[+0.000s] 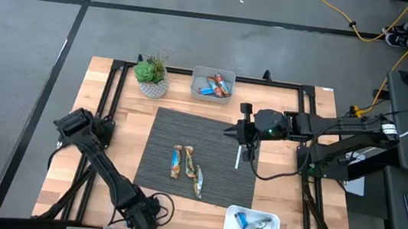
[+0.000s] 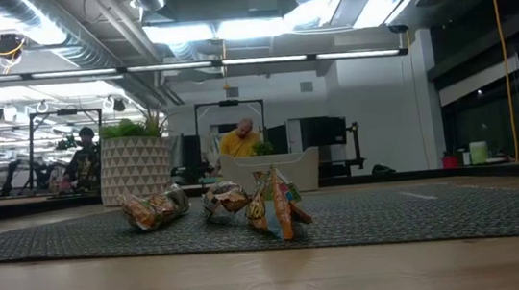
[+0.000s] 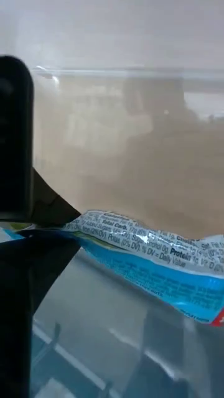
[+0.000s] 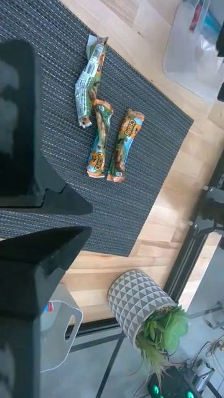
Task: Pick and place Granola Bars by type
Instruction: Put the red granola bar into the gray bin
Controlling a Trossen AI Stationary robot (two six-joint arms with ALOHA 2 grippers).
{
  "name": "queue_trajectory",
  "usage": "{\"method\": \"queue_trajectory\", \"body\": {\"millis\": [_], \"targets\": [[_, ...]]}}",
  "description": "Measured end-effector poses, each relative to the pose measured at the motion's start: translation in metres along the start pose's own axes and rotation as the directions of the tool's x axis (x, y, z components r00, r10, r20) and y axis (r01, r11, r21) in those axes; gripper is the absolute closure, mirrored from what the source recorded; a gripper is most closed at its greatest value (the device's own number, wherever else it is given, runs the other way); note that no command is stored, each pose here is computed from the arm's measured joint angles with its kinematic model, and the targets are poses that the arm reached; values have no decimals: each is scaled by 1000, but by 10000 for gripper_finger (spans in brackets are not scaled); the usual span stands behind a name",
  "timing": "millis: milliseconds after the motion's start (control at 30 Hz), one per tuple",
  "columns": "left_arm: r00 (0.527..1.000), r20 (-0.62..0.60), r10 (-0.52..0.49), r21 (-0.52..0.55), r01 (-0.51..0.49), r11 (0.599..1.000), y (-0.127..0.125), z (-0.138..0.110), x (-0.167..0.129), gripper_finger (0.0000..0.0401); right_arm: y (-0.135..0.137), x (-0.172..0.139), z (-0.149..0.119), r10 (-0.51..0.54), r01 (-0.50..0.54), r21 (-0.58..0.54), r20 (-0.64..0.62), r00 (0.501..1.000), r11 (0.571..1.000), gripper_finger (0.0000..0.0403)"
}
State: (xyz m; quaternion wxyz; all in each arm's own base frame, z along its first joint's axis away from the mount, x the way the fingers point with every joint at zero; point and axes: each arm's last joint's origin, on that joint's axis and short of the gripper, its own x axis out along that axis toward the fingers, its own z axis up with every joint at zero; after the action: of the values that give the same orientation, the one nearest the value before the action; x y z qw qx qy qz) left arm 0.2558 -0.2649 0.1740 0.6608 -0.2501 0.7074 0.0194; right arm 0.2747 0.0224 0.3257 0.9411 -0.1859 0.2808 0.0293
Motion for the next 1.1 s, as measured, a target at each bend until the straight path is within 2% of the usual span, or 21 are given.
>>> {"method": "queue_trajectory", "body": {"millis": [267,400,600,733,933,1100], "targets": [[997,72,-30,-16,31,999,-8,6,-61,393,0,0,0,0,0,0,-1,1000,1000,357],[992,122,-12,-51,19,999,-6,4,-93,394,0,0,0,0,0,-3,-2,1000,1000,357],[987,155,51,-121,-32,992,12,6,-129,392,0,0,-1,1,-1,-12,-6,1000,1000,357],[974,211,82,-126,-56,991,25,15,-150,392,0,0,-1,1,-1,-14,-7,1000,1000,357],[922,365,131,-106,-98,989,48,33,-178,392,0,0,0,-9,9,-11,-2,1000,1000,357],[856,472,210,-55,-209,976,72,51,-199,391,-2,0,-1,-76,76,10,-23,997,997,357]]}}
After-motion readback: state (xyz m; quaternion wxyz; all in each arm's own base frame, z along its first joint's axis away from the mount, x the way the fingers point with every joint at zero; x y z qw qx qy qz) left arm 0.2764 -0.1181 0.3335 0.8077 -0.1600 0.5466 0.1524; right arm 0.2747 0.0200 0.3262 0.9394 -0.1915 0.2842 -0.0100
